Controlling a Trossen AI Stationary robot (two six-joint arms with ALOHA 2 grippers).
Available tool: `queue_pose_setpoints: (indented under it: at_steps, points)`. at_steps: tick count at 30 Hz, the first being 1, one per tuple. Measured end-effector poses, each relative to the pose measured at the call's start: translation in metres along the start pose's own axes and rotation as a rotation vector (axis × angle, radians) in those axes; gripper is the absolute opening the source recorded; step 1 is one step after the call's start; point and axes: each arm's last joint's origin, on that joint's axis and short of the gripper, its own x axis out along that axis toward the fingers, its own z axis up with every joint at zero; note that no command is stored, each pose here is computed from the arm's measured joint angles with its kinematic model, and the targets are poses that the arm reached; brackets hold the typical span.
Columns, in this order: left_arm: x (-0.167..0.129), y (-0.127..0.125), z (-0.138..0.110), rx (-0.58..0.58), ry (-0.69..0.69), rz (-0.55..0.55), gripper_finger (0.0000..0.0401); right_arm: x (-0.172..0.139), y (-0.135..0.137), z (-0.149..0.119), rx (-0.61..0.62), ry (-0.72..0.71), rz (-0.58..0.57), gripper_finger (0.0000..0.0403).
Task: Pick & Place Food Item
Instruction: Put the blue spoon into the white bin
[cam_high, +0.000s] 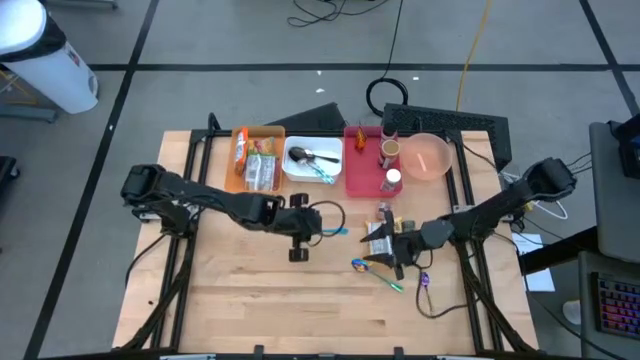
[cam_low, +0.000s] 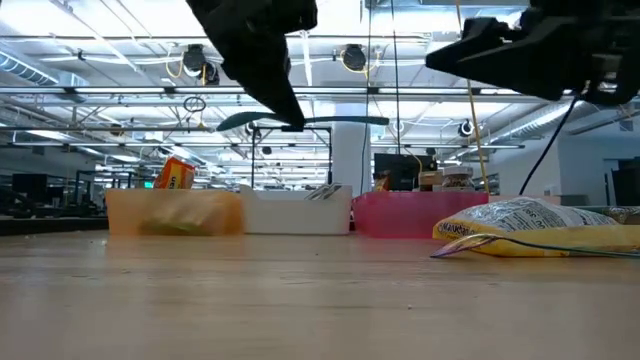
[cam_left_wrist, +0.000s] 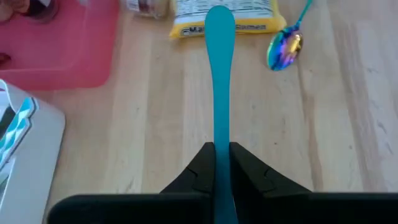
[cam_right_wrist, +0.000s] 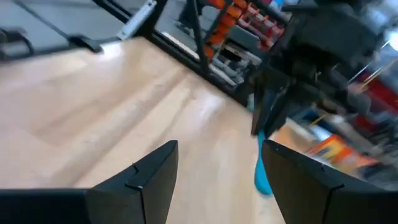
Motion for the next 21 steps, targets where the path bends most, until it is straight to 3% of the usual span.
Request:
queue_pose_setpoints:
  at_steps: [12, 21]
  points:
    - [0.004, 0.013, 0.007, -0.049, -0.055, -0.132, 0.0024, 0.049, 0.020, 0.001, -0.344, 0.159, -0.166, 0.0224]
    - [0.004, 0.008, 0.007, -0.033, -0.063, -0.154, 0.0024, 0.063, 0.016, -0.001, -0.374, 0.209, -0.247, 0.0224]
